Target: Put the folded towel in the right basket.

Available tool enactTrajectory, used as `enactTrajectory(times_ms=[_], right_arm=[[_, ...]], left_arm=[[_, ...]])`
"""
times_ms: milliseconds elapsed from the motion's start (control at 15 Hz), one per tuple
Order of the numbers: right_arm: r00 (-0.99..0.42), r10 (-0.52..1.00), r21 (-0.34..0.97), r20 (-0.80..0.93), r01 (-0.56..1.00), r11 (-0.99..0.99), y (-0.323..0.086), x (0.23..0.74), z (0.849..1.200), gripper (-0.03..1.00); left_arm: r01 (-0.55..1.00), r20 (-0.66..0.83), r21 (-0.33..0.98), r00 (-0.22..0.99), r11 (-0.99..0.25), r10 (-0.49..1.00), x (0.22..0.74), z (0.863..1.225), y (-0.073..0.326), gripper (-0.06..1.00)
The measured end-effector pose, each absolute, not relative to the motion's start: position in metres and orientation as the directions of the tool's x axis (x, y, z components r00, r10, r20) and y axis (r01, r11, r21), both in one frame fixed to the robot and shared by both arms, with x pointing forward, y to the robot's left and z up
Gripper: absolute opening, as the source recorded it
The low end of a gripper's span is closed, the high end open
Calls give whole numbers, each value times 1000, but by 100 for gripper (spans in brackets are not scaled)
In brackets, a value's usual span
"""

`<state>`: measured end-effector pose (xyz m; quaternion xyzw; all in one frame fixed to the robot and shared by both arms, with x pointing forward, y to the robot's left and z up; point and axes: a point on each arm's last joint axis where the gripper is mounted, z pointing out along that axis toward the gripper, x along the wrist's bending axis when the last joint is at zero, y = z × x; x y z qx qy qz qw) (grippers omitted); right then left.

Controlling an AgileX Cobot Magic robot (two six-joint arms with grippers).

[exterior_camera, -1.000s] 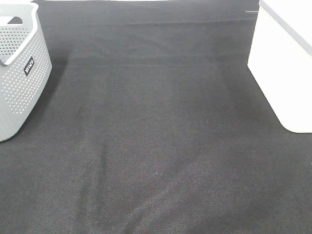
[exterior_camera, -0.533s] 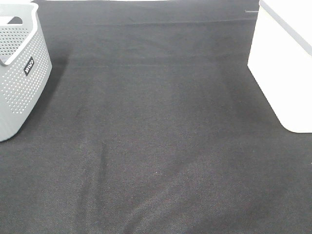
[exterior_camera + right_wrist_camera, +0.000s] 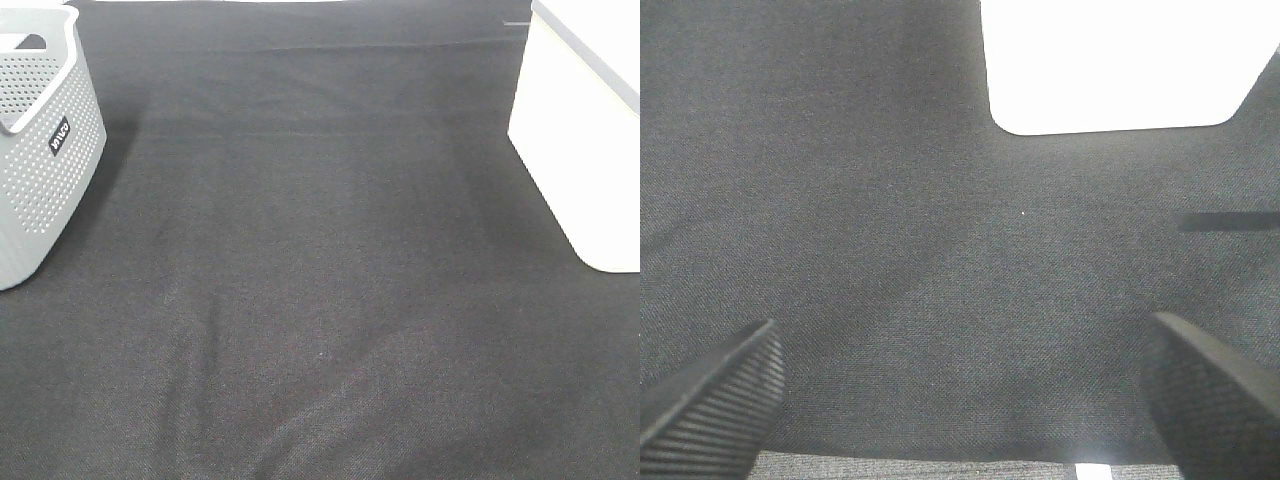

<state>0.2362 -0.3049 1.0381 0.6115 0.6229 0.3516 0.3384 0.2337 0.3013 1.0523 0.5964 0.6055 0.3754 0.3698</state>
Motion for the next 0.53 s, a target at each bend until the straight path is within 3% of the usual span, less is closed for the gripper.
enactTrajectory(times_ms=[533], right_arm=[[-23,1000,852,9,524,5,-305,236,1038,94]], left_arm=[[445,0,896,-15,7,1000,234,1052,301,99]])
